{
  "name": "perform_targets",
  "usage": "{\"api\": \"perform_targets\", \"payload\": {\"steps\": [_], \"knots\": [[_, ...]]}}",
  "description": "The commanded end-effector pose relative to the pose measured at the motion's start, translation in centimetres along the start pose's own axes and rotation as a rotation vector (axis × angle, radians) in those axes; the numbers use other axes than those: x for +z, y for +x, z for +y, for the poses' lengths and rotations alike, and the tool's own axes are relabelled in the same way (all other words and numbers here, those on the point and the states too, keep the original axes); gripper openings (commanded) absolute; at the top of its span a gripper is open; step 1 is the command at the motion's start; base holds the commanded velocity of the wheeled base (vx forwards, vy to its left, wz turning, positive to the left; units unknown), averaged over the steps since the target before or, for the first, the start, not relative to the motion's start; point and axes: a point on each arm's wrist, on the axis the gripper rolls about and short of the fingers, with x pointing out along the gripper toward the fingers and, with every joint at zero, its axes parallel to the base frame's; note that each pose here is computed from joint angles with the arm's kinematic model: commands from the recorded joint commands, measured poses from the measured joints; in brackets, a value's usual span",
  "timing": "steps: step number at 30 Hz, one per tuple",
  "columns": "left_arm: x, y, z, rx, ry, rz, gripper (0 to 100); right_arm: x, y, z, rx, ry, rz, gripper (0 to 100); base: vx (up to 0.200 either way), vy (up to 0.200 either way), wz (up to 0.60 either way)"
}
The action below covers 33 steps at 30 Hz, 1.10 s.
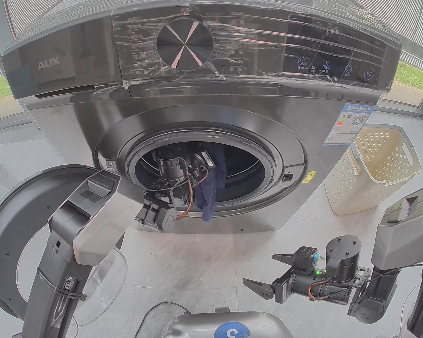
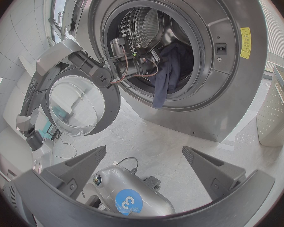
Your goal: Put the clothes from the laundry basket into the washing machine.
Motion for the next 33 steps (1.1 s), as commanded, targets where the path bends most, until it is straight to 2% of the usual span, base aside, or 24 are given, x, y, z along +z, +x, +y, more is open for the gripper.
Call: {"api": "perform_targets", "payload": {"steps": [1,3,5,11,12,16,18,21,24,25,27,28,29,32,33], "knots": [[0.1,1.8,0.9,-0.027,-0.036,-0.137,0,0.0,0.0,0.0,0.002,-0.002,-0.011,100,0.0,0.0,0.0],[0.4,1.9,0.7,-0.047,-0.043,-0.174,0,0.0,0.0,0.0,0.001,-0.001,-0.011,100,0.0,0.0,0.0],[-0.1,1.8,0.5,-0.05,-0.045,-0.167,0,0.0,0.0,0.0,0.001,-0.001,-0.009,100,0.0,0.0,0.0],[-0.9,1.5,0.7,-0.039,-0.035,-0.139,0,0.0,0.1,0.0,0.002,-0.001,-0.008,100,0.0,0.0,0.0],[-0.9,1.5,0.7,-0.04,-0.037,-0.14,100,0.0,0.1,0.0,0.002,-0.001,-0.008,100,0.0,0.0,0.0],[-1.1,1.4,0.7,-0.032,-0.031,-0.125,100,-0.1,0.1,0.0,0.001,-0.001,-0.005,100,0.0,0.0,0.0],[-1.5,0.8,0.8,-0.012,-0.02,-0.08,100,-0.1,0.0,0.0,0.002,-0.001,-0.006,100,0.0,0.0,0.0],[-0.8,-0.3,0.6,0.002,-0.012,-0.037,100,-0.1,0.0,0.0,0.002,-0.001,-0.006,100,0.0,0.0,0.0],[-1.3,-1.1,0.6,0.015,0.003,0.006,100,-0.1,0.1,0.0,0.003,-0.002,-0.004,100,0.0,0.0,0.0],[-2.1,-1.6,0.5,0.015,0.036,0.048,100,-0.1,0.1,0.2,0.007,-0.004,-0.004,100,0.0,0.0,0.0],[-2.9,-2.0,0.7,0.021,0.068,0.084,100,-0.1,0.1,0.2,0.008,-0.004,-0.003,100,0.0,0.0,0.0],[-2.9,-2.0,0.7,0.021,0.068,0.084,100,-0.1,0.1,0.2,0.008,-0.004,-0.003,100,0.0,0.0,0.0],[-3.8,-2.1,0.9,0.032,0.089,0.125,100,-0.1,0.1,0.2,0.008,-0.004,-0.003,100,0.0,0.0,0.0],[-4.9,-1.7,1.3,0.041,0.106,0.149,100,-0.1,0.1,0.3,0.009,-0.004,-0.005,100,0.0,0.0,0.0],[-5.0,-1.5,1.3,0.037,0.106,0.144,0,-0.1,0.1,0.3,0.009,-0.004,-0.005,100,0.0,0.0,0.0]]}}
